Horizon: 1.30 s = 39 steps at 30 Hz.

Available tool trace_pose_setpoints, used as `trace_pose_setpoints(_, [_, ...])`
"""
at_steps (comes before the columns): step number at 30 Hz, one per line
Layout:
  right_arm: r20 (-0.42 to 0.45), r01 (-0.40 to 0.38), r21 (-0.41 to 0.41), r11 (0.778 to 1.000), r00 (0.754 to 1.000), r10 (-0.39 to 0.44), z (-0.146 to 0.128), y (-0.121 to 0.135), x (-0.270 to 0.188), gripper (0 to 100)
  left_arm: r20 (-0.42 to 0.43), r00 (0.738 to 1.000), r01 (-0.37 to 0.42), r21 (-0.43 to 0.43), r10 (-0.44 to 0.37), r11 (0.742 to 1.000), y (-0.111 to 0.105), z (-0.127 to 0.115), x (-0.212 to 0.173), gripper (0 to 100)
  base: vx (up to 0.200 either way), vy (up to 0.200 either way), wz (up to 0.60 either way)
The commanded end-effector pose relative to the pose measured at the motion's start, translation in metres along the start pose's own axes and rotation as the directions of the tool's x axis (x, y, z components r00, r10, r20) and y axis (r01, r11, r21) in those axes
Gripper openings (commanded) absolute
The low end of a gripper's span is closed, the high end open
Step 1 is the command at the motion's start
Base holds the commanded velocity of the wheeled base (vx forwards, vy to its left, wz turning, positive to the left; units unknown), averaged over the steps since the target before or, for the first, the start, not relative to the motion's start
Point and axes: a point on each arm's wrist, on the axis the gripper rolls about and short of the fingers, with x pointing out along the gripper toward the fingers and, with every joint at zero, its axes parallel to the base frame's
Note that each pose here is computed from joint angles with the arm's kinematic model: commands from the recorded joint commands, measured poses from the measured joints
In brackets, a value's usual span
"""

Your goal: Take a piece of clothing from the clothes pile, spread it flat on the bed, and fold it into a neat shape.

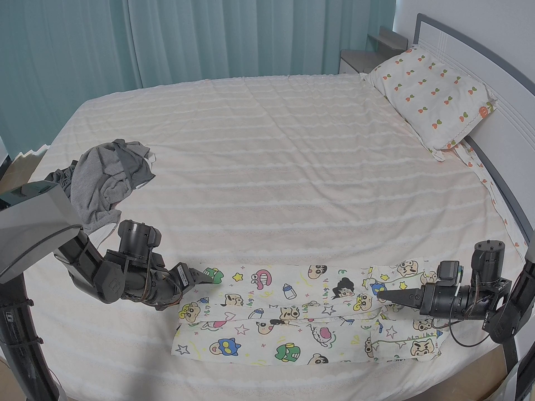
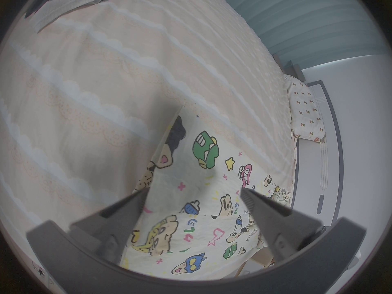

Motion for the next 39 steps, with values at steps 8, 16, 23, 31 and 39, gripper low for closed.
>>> trace_pose_setpoints(8, [-0.002, 0.0, 0.001, 1.0, 1.0, 0.0, 0.0, 0.0, 0.0, 100, 0.016, 1.0, 0.008, 0.003, -0.008, 1.0, -0.002, 0.001, -0.007, 0, 0.0, 0.0, 0.0])
trace_pose_setpoints(16, [-0.003, -0.001, 0.0, 1.0, 1.0, 0.001, 0.0, 0.0, 0.001, 100, 0.06, 0.997, 0.047, 0.032, -0.049, 0.998, -0.013, 0.007, -0.018, 0, 0.0, 0.0, 0.0])
trace_pose_setpoints(23, [-0.016, 0.003, -0.004, 1.0, 1.0, -0.003, -0.003, -0.001, 0.003, 100, 0.139, 0.981, 0.123, 0.083, -0.134, 0.989, -0.021, 0.014, -0.019, 0, 0.0, 0.0, 0.0])
trace_pose_setpoints(31, [-0.021, 0.006, -0.013, 1.0, 1.0, -0.006, -0.004, -0.002, 0.004, 100, 0.203, 0.956, 0.181, 0.17, -0.214, 0.969, -0.027, 0.02, -0.02, 0, 0.0, 0.0, 0.0])
trace_pose_setpoints(39, [-0.023, 0.004, -0.013, 1.0, 1.0, -0.004, -0.004, -0.002, 0.004, 100, 0.223, 0.942, 0.186, 0.279, -0.252, 0.942, -0.015, 0.014, -0.006, 0, 0.0, 0.0, 0.0])
